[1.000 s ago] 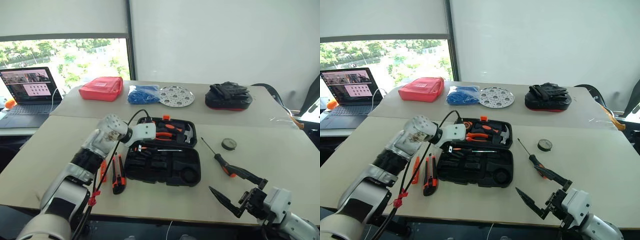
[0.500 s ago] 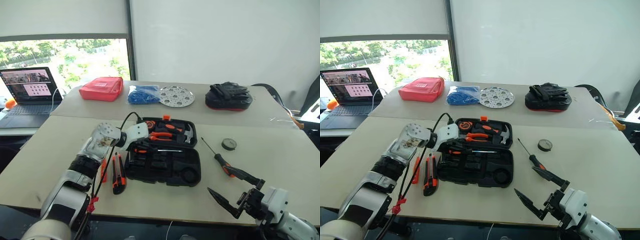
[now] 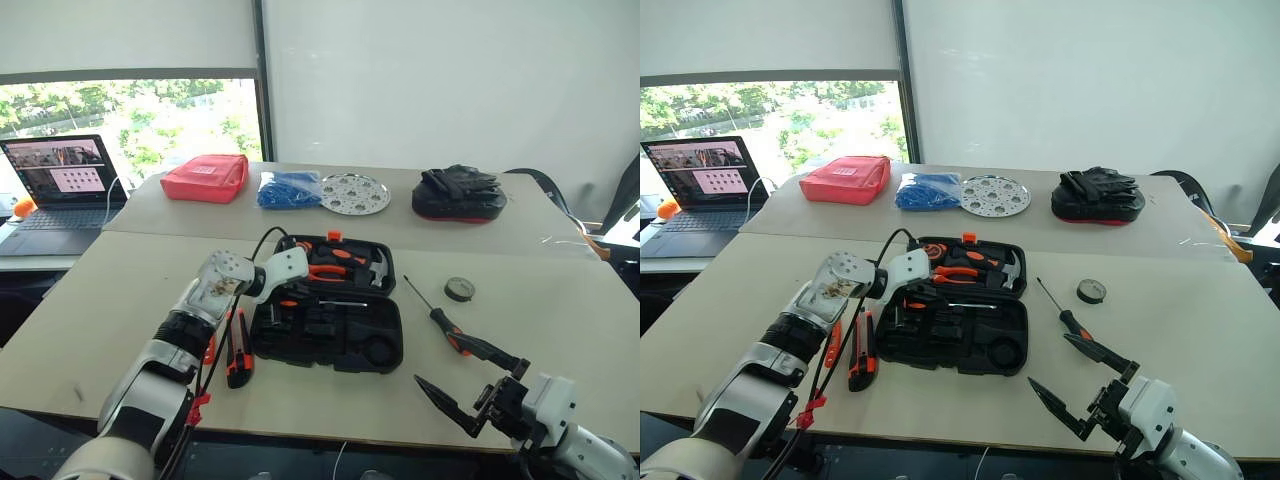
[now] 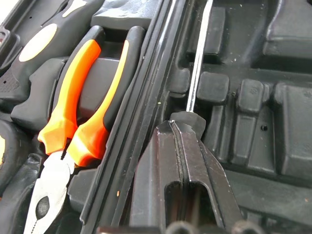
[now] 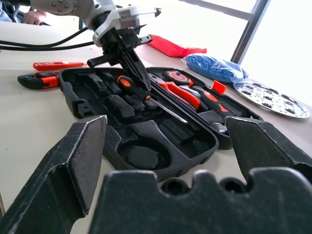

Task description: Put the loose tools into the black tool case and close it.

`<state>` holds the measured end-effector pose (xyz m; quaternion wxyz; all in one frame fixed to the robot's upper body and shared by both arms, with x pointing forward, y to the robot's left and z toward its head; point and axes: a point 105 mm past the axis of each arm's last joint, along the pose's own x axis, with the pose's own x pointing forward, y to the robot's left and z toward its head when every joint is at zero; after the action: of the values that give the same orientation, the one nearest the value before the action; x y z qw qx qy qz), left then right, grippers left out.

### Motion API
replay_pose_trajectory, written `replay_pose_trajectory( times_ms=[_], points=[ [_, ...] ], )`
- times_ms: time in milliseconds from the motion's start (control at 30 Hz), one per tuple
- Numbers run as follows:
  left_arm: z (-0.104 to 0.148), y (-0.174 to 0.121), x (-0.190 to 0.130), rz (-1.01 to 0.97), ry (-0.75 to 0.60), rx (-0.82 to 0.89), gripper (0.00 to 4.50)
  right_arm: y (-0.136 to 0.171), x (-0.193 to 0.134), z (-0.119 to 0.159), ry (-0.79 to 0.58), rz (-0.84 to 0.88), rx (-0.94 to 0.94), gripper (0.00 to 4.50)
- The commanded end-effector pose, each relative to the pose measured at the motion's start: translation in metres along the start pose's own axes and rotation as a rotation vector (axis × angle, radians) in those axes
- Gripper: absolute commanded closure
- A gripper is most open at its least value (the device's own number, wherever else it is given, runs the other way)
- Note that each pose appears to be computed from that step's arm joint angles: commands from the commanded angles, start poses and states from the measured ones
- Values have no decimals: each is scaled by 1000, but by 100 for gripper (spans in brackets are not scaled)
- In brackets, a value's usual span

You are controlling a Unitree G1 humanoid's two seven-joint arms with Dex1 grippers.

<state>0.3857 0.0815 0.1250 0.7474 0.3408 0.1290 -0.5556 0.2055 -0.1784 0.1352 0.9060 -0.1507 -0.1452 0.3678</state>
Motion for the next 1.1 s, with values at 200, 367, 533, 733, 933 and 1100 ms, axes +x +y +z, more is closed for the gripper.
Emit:
replay_pose_trajectory(
  times_ms=[200,367,533,733,933,1100],
  points=[
    [-6,-10,5,15,-47,-33,448,-6,2,7,-22,-25,-26,0],
    [13,7,-57,130,-335,-63,423,-13,-3,5,-5,-17,2,0],
    [-9,-15,-126,152,-454,-82,264,-25,-31,-4,82,-77,24,0],
    [-61,-55,-178,155,-363,-162,49,-21,-94,-18,271,-187,53,0],
    [-73,-71,-189,187,-347,-203,2,-35,-93,-22,320,-253,50,0],
    [-62,-82,-174,119,-400,-248,2,-76,-29,-27,418,-203,131,0]
  ],
)
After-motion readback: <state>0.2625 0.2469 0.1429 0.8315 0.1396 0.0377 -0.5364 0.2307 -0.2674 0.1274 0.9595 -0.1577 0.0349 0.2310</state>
